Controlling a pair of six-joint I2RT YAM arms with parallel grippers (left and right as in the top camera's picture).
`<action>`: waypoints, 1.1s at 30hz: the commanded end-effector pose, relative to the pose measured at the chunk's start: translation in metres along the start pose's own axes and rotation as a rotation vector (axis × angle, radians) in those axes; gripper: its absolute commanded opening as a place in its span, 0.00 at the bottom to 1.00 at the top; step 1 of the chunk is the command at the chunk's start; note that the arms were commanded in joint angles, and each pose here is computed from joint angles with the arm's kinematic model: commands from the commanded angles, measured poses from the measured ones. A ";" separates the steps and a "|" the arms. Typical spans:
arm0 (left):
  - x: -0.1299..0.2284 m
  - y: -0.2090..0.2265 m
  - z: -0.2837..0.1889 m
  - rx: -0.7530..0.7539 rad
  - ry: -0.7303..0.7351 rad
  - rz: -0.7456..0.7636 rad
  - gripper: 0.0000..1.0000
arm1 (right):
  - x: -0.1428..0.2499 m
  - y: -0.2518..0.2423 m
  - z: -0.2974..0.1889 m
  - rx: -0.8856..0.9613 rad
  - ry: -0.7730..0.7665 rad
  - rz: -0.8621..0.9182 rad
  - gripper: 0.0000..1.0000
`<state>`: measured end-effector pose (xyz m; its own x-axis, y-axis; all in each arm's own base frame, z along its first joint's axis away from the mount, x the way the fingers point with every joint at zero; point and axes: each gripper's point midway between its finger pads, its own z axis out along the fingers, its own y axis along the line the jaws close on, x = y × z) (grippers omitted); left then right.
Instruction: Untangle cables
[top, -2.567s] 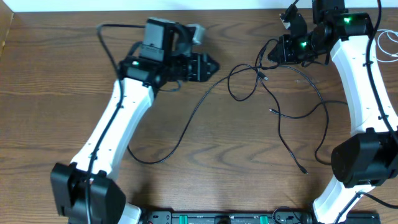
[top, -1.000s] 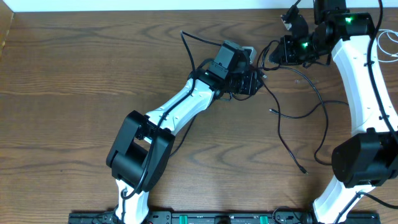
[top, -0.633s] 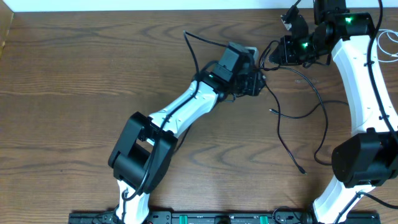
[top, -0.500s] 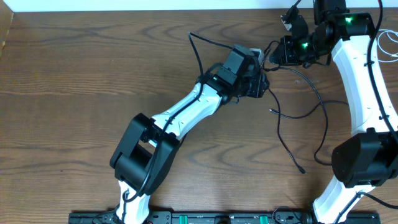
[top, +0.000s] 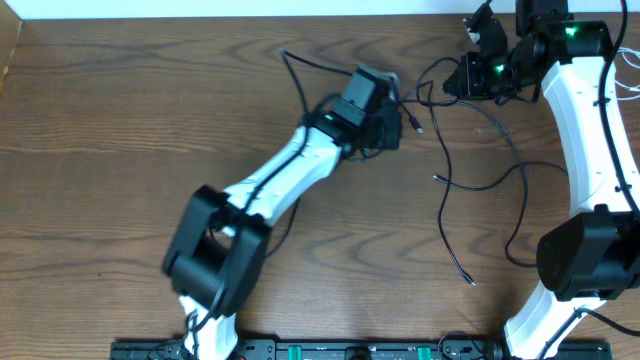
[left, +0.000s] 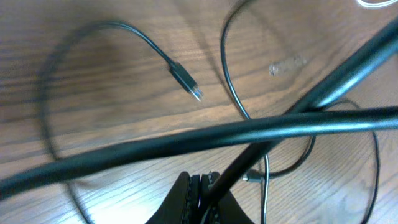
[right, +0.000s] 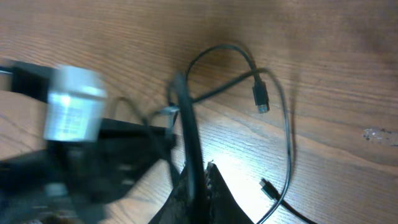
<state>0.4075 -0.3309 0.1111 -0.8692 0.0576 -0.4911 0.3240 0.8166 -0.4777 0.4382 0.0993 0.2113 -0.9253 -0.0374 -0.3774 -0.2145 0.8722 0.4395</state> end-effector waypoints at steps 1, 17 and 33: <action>-0.042 -0.014 -0.065 0.012 -0.134 0.051 0.07 | -0.002 -0.003 -0.002 0.015 -0.009 0.015 0.01; -0.049 -0.023 -0.242 -0.024 -0.310 0.149 0.07 | -0.010 -0.030 0.008 0.135 -0.033 0.145 0.01; -0.080 0.072 -0.345 -0.223 -0.557 -0.031 0.07 | 0.022 -0.092 0.057 0.265 0.144 0.261 0.01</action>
<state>0.3705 -0.0984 0.3533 -0.5735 -0.2065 -0.7928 0.1955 0.9052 -0.3772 0.4552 0.0648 0.1298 -0.9762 0.1139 -0.1846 0.0494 0.9454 0.3220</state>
